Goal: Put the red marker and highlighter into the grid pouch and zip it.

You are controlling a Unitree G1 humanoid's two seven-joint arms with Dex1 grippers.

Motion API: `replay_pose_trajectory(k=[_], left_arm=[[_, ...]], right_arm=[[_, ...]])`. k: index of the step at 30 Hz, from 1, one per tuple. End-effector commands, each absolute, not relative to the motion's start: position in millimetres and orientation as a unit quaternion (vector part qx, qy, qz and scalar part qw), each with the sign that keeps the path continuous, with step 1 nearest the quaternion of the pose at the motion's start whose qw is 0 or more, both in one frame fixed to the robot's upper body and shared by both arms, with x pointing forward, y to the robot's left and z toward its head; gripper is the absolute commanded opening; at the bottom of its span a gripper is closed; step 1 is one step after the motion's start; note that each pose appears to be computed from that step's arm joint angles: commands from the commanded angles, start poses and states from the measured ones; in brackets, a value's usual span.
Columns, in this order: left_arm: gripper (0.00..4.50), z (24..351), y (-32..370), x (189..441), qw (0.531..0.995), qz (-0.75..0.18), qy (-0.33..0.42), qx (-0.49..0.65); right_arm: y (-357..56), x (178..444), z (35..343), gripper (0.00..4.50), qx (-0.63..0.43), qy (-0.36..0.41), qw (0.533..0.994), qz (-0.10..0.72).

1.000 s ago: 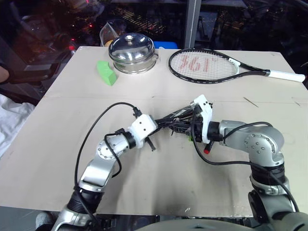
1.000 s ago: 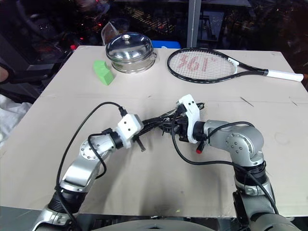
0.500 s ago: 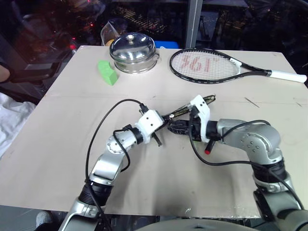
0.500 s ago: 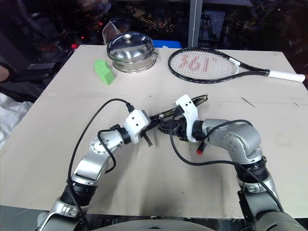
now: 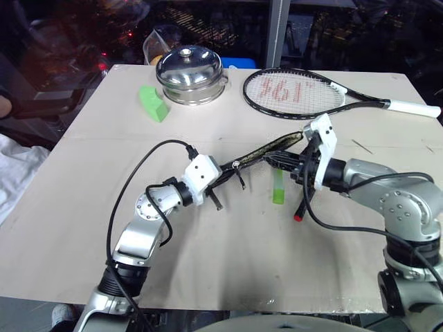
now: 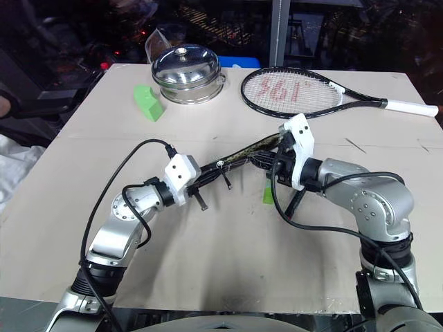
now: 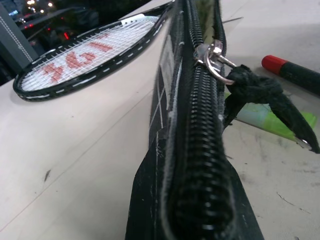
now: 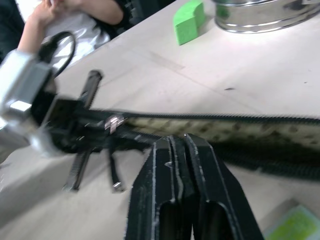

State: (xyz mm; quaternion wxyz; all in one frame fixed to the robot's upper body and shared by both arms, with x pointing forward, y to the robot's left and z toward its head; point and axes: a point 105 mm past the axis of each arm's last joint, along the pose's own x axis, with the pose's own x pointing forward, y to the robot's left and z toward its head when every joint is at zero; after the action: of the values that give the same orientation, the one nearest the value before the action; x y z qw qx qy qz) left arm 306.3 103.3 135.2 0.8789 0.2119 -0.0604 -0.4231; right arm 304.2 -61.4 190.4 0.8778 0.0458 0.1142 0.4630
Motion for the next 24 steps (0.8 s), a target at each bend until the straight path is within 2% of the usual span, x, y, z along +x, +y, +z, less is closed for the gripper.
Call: replay_pose_trajectory(k=[1, 3, 6, 7, 8, 10, 12, 14, 16, 17, 19, 22, 23, 24], left_arm=[[0.0, 153.2, 97.3, 298.3, 0.869, -0.432, -0.103, 0.22], [0.0, 153.3, 96.9, 296.6, 0.867, -0.433, -0.105, 0.222], [0.0, 153.2, 98.4, 296.3, 0.868, -0.43, -0.105, 0.224], [0.0, 152.6, 99.7, 296.4, 0.868, -0.428, -0.104, 0.227], [0.0, 152.1, 100.6, 296.4, 0.869, -0.427, -0.103, 0.229], [0.0, 149.9, 104.8, 296.9, 0.868, -0.423, -0.097, 0.241], [0.0, 148.8, 109.4, 299.1, 0.869, -0.417, -0.091, 0.25], [0.0, 148.0, 113.9, 301.4, 0.87, -0.412, -0.087, 0.258], [0.0, 147.6, 117.2, 302.7, 0.869, -0.409, -0.082, 0.266], [0.0, 147.9, 118.2, 303.1, 0.869, -0.408, -0.081, 0.267], [0.0, 148.3, 120.2, 303.3, 0.869, -0.407, -0.079, 0.268], [0.0, 147.4, 124.2, 303.3, 0.87, -0.404, -0.075, 0.272], [0.0, 146.1, 128.1, 304.3, 0.872, -0.399, -0.07, 0.274], [0.0, 145.2, 130.7, 304.8, 0.874, -0.395, -0.067, 0.275]], right_arm=[[-56.5, 322.3, 189.0, 0.02, 0.027, 0.12, 0.891, 0.437], [-55.6, 327.3, 177.4, 0.02, -0.011, 0.141, 0.892, 0.429], [-55.8, 334.8, 160.1, 0.02, -0.132, 0.137, 0.891, 0.412], [-47.6, 336.0, 164.8, 0.02, -0.203, 0.085, 0.88, 0.421], [-40.2, 334.2, 167.7, 0.02, -0.251, 0.047, 0.865, 0.431], [-22.5, 325.5, 166.0, 0.02, -0.369, -0.031, 0.8, 0.473], [-16.2, 322.8, 160.0, 0.02, -0.462, -0.072, 0.735, 0.492], [-11.9, 322.3, 159.5, 0.02, -0.492, -0.091, 0.699, 0.511], [-8.5, 323.2, 159.8, 0.55, -0.521, -0.111, 0.669, 0.518], [-7.6, 323.6, 158.8, 1.08, -0.533, -0.116, 0.657, 0.52], [-7.6, 326.2, 158.2, 1.84, -0.546, -0.124, 0.647, 0.518], [-10.1, 330.3, 158.9, 3.32, -0.558, -0.13, 0.641, 0.51], [-13.5, 332.1, 162.0, 3.75, -0.55, -0.127, 0.652, 0.506], [-16.0, 333.1, 164.2, 4.46, -0.543, -0.125, 0.66, 0.503]])
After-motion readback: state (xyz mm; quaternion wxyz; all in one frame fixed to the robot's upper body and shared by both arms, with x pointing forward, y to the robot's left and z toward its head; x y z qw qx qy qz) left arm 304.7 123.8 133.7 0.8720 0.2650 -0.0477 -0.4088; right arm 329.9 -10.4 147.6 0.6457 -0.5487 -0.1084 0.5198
